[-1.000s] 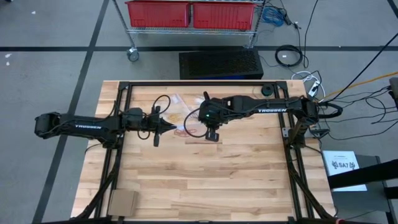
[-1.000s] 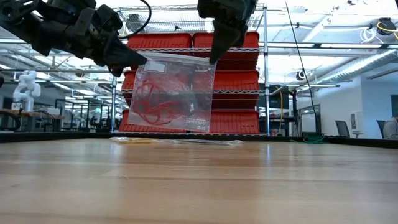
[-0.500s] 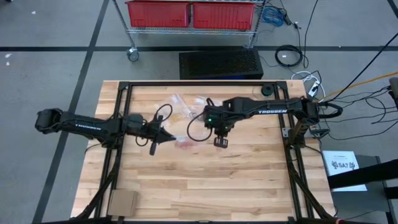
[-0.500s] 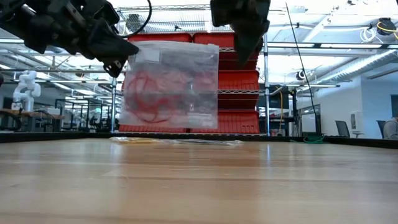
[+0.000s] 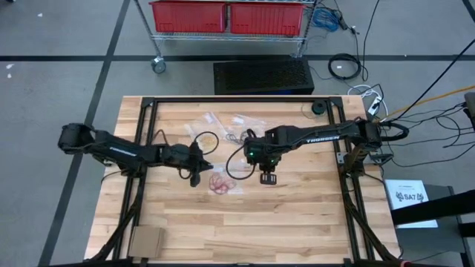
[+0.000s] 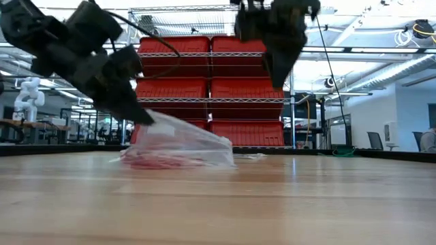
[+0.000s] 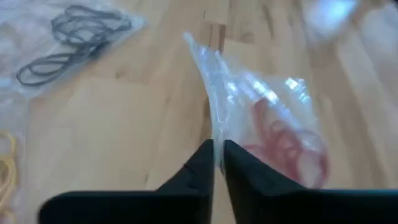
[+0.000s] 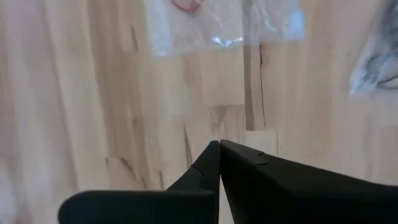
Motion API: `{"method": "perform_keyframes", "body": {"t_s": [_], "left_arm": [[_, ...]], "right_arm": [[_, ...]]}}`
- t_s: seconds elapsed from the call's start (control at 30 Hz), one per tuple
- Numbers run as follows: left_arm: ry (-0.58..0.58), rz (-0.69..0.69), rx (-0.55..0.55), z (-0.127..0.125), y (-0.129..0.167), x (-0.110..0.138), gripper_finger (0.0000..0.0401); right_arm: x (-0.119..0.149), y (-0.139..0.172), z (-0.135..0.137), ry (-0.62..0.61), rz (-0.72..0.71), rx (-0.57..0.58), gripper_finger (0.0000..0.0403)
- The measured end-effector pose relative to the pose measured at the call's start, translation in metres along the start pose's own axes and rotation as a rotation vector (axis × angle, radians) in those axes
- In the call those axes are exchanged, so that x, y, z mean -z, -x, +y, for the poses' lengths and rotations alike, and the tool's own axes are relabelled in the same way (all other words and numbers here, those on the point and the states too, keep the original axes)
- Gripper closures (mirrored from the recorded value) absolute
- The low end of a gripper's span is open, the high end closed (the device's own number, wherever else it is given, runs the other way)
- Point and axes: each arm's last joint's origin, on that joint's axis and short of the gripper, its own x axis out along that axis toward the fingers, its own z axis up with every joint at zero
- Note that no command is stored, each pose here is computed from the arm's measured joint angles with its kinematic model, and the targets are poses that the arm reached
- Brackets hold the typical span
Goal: Sort rubber bands
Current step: Close the bottom right transparent zip bag, then adjust the three transparent zip bags and align the them together
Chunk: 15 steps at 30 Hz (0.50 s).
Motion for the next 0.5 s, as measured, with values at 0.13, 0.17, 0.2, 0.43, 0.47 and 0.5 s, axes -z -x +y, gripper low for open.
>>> {"method": "perform_keyframes", "body": {"t_s": [0.13, 0.17, 0.2, 0.43, 0.47, 0.5], "left_arm": [[-0.003, -0.025, 0.0, 0.002, -0.01, 0.001, 0.0311], [0.0, -0.04, -0.003, 0.003, -0.011, 0.0, 0.0298], [0.005, -0.051, -0.012, 0.005, -0.011, -0.001, 0.0285], [-0.052, -0.127, -0.21, 0.025, 0.001, -0.015, 0.0229], [-0.068, -0.132, -0.247, 0.028, 0.003, -0.016, 0.0228], [-0.076, -0.133, -0.289, 0.031, 0.005, -0.017, 0.0227]], "right_arm": [[0.006, -0.03, -0.004, -0.022, -0.029, -0.013, 0.0402], [0.007, -0.037, -0.005, -0.032, -0.047, -0.015, 0.0402], [0.009, -0.043, -0.006, -0.042, -0.067, -0.017, 0.0402], [0.024, -0.053, -0.022, -0.182, -0.281, 0.215, 0.0402], [0.026, -0.054, -0.028, -0.221, -0.319, 0.27, 0.0402], [0.029, -0.056, -0.035, -0.261, -0.354, 0.314, 0.0402]]}}
